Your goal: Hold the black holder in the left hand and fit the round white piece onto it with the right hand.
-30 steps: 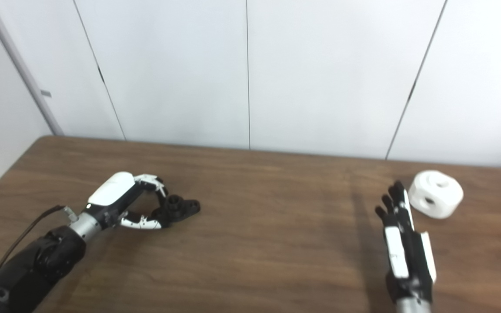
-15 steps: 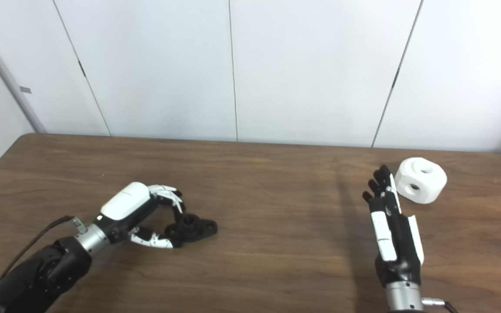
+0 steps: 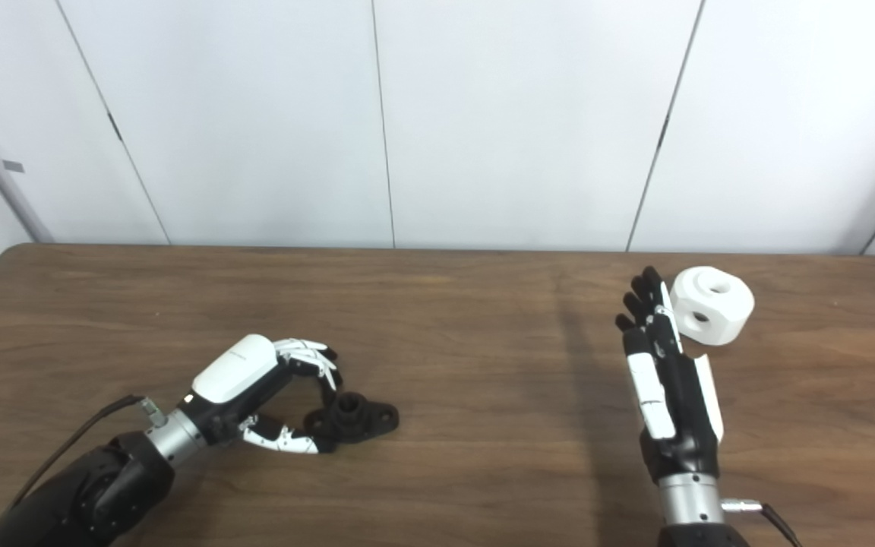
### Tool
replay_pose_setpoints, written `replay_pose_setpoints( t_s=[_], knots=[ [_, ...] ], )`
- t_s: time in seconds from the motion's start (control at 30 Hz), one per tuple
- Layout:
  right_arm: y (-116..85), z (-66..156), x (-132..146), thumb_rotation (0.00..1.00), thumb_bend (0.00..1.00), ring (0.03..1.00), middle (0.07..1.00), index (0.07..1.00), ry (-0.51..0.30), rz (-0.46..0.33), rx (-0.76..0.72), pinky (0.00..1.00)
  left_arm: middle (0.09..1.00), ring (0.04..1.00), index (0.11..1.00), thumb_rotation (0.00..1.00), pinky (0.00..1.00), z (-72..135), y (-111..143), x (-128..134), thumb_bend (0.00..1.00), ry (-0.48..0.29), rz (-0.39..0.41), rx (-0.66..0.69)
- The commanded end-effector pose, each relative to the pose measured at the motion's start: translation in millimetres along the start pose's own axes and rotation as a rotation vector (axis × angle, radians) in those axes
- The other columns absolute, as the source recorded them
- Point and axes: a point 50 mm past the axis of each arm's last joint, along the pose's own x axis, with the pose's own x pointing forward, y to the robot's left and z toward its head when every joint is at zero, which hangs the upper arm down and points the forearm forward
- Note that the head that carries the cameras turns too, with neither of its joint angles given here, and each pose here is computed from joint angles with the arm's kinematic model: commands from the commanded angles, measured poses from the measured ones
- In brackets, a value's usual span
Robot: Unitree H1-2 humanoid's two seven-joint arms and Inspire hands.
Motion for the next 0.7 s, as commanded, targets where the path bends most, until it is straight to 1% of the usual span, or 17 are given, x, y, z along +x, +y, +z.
replay_pose_setpoints(
  t_s=[0.0,0.17,0.33,0.4,0.53,0.67],
  knots=[
    [1.8,17.1,8.0,0.86,0.51,0.967,0.98,0.981,-0.083,-0.001,0.002,0.93,0.662,0.808,0.484,0.04,0.81,11.5,-6.2,8.8,0.52,-0.065,-0.036,0.004],
    [2.1,18.4,8.3,0.86,0.5,0.965,0.974,0.973,-0.108,0.004,-0.006,0.92,0.653,0.816,0.483,0.04,0.82,15.3,-7.7,11.3,0.52,-0.076,-0.025,-0.027],
    [4.5,21.0,8.2,0.86,0.5,0.955,0.968,0.968,-0.11,0.001,-0.005,0.91,0.654,0.825,0.483,0.05,0.84,21.0,-10.1,10.6,0.52,-0.087,-0.034,-0.062],
    [5.3,22.0,8.6,0.87,0.52,0.953,0.967,0.969,-0.109,0.0,-0.009,0.91,0.653,0.823,0.483,0.05,0.83,23.1,-11.3,10.7,0.52,-0.092,-0.032,-0.073],
    [7.6,25.1,10.6,0.88,0.53,0.956,0.965,0.967,-0.114,0.003,-0.014,0.92,0.655,0.824,0.483,0.05,0.83,26.9,-10.0,12.2,0.52,-0.107,-0.053,-0.089],
    [10.6,28.4,12.0,0.88,0.52,0.948,0.957,0.958,-0.127,-0.006,-0.025,0.9,0.66,0.826,0.483,0.05,0.84,29.0,-10.4,13.1,0.52,-0.119,-0.076,-0.095]
  ],
)
